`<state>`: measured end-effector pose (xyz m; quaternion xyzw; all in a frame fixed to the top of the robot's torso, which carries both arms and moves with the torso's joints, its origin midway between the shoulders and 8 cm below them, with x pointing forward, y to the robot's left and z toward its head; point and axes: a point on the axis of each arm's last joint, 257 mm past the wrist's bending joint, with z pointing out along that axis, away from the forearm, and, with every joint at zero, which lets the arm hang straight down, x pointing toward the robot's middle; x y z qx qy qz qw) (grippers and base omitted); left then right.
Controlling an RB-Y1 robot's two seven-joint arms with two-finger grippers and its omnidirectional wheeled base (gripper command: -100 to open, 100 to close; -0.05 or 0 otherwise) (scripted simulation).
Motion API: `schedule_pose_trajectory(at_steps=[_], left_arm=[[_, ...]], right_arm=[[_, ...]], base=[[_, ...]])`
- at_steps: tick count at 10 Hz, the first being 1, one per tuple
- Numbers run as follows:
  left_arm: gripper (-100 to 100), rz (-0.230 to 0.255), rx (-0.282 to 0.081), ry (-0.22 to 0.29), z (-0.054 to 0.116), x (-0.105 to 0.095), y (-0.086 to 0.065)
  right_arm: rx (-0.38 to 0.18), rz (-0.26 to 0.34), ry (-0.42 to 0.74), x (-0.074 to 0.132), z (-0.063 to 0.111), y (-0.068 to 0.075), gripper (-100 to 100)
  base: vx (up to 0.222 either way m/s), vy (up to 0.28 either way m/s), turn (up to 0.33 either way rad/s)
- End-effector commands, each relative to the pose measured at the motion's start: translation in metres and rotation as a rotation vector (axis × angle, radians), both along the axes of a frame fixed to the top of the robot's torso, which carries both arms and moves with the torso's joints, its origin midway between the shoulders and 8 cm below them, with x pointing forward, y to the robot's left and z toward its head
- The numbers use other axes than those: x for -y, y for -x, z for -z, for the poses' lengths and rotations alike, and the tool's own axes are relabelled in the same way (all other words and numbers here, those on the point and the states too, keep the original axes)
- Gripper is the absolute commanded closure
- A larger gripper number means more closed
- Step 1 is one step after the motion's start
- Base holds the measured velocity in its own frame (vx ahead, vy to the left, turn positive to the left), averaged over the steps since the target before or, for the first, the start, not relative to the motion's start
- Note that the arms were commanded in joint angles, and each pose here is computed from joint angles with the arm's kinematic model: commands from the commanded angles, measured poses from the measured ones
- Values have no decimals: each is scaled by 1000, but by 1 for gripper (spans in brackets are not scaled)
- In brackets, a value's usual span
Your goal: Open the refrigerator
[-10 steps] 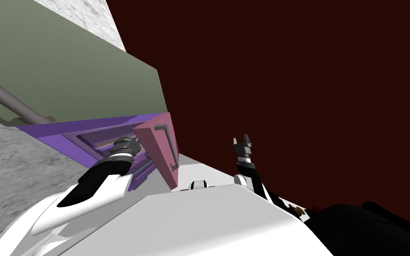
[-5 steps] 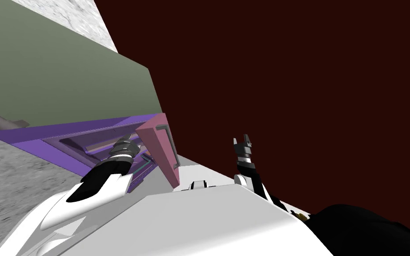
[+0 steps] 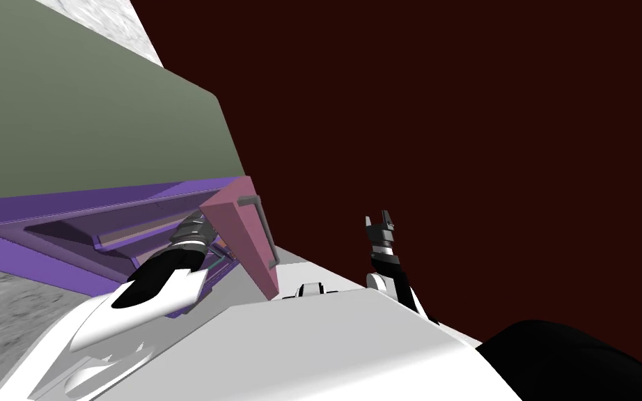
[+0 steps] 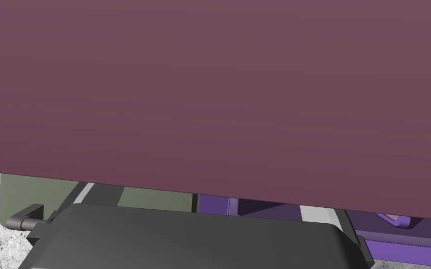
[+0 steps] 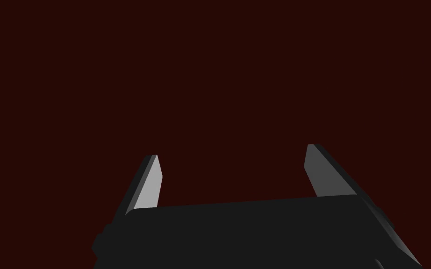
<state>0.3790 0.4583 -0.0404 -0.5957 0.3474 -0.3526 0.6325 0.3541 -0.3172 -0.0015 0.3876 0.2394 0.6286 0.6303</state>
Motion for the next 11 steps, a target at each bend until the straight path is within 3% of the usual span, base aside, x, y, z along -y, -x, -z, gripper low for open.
schedule_pose_trajectory(at_steps=[1, 7, 8, 9, 11], left_arm=[[-100, -38, -16, -1, 0, -13, 5], [-100, -35, 87, -47, -57, 1, 25], [-100, -37, 72, -39, -48, -2, 24], [-100, -43, 94, -105, -63, -10, 16], [-100, -29, 115, -101, -64, -12, -1]], right_arm=[[0, 0, 0, 0, 0, 0, 0], [0, 0, 0, 0, 0, 0, 0], [0, 0, 0, 0, 0, 0, 0], [0, 0, 0, 0, 0, 0, 0], [0, 0, 0, 0, 0, 0, 0]], base=[[129, -113, -24], [53, -45, -17], [12, 9, -2], [-87, -44, 240], [-78, -35, 32]])
